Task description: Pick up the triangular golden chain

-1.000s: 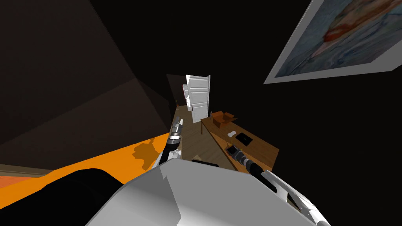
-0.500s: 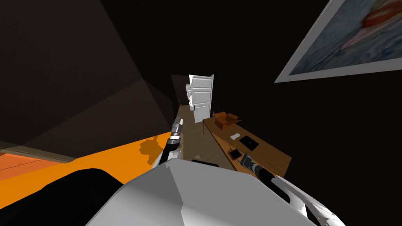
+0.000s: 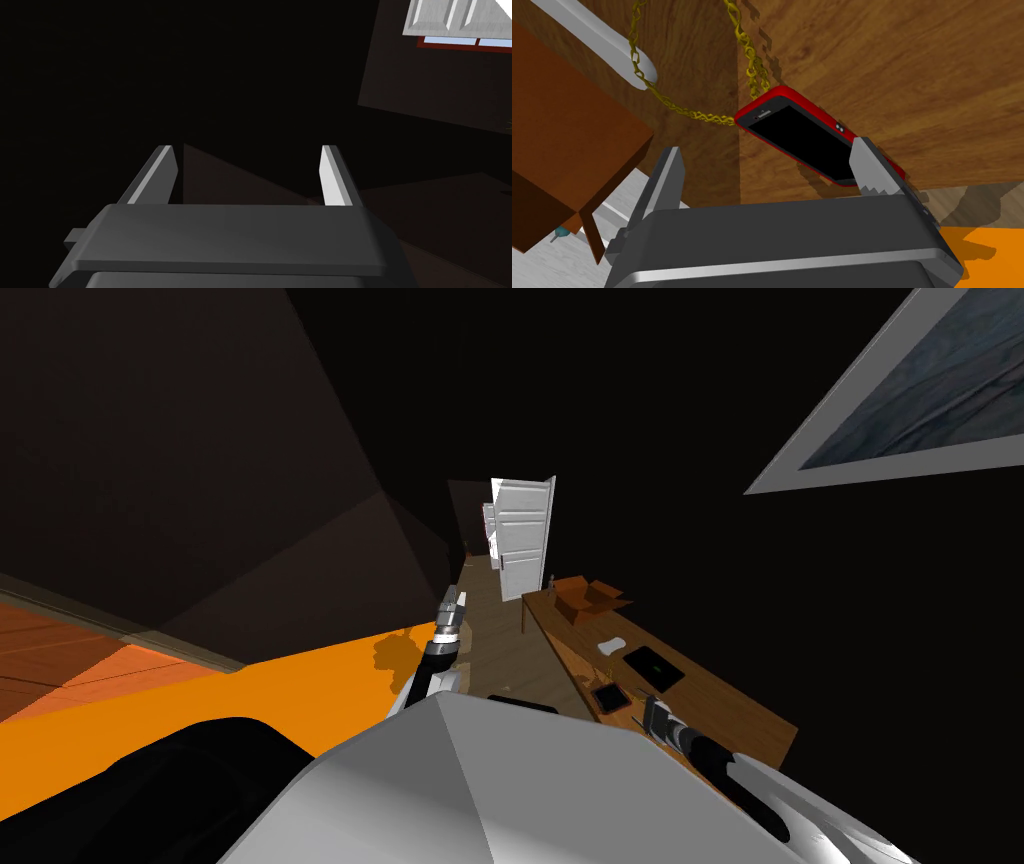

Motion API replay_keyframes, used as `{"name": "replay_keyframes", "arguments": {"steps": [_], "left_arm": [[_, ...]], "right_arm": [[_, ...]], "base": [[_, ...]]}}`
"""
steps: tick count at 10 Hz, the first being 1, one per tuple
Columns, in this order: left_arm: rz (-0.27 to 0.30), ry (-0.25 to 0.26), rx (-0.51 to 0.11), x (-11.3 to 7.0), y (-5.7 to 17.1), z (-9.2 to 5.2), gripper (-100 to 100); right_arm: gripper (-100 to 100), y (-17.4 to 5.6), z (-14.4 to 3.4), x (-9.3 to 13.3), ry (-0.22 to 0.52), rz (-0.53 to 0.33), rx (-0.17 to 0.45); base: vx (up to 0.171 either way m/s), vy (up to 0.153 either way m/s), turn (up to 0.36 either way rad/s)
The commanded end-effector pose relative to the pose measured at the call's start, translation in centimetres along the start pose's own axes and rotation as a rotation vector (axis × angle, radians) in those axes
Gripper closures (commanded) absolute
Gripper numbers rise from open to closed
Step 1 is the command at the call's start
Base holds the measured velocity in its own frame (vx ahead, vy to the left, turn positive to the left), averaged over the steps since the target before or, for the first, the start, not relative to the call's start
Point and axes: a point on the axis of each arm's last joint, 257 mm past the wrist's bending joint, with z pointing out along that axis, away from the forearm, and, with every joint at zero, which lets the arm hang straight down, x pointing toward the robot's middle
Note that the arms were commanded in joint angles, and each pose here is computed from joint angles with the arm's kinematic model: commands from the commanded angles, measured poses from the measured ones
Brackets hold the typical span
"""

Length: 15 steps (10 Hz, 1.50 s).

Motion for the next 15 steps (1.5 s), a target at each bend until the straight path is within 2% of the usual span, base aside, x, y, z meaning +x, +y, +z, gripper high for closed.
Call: {"name": "replay_keyframes", "arguments": {"steps": [1,2,3,5,6,7,8,9,10,11,13,14,15], "left_arm": [[0.0,0.0,0.0,0.0,0.0,0.0,0],[0.0,0.0,0.0,0.0,0.0,0.0,0],[0.0,0.0,0.0,0.0,0.0,0.0,0],[0.0,0.0,0.0,0.0,0.0,0.0,0],[0.0,0.0,0.0,0.0,0.0,0.0,0],[0.0,0.0,0.0,0.0,0.0,0.0,0],[0.0,0.0,0.0,0.0,0.0,0.0,0],[0.0,0.0,0.0,0.0,0.0,0.0,0],[0.0,0.0,0.0,0.0,0.0,0.0,0],[0.0,0.0,0.0,0.0,0.0,0.0,0],[0.0,0.0,0.0,0.0,0.0,0.0,0],[0.0,0.0,0.0,0.0,0.0,0.0,0],[0.0,0.0,0.0,0.0,0.0,0.0,0]], "right_arm": [[-100,0.3,-0.8,2.8,0.057,-0.064,-0.014],[-100,0.4,-1.5,5.0,0.101,-0.111,-0.028],[-100,0.4,-1.5,5.0,0.101,-0.111,-0.028],[-100,1.1,-2.8,8.4,0.171,-0.188,-0.058],[-100,2.3,-3.8,10.7,0.215,-0.238,-0.091],[-100,4.4,-4.4,11.8,0.235,-0.26,-0.129],[-100,5.7,-4.5,12.0,0.235,-0.26,-0.148],[-100,4.7,-4.4,11.7,0.232,-0.252,-0.131],[0,4.9,-4.4,11.8,0.232,-0.255,-0.134],[-100,5.6,-3.7,11.6,0.238,-0.244,-0.129],[-100,6.5,-2.9,11.2,0.245,-0.23,-0.125],[-100,6.4,-3.1,11.3,0.241,-0.233,-0.126],[100,6.4,-3.1,11.3,0.243,-0.233,-0.126]], "base": [[0.037,-0.003,0.12],[0.067,-0.005,0.186],[0.056,-0.003,0.065],[0.067,0.004,0.131],[0.12,0.006,0.243],[0.154,-0.004,0.276],[0.14,-0.007,0.086],[0.056,-0.001,-0.001],[0.011,-0.001,0.003],[-0.007,-0.037,0.084],[-0.021,-0.072,0.101],[-0.006,-0.034,0.016],[-0.001,-0.006,-0.002]]}}
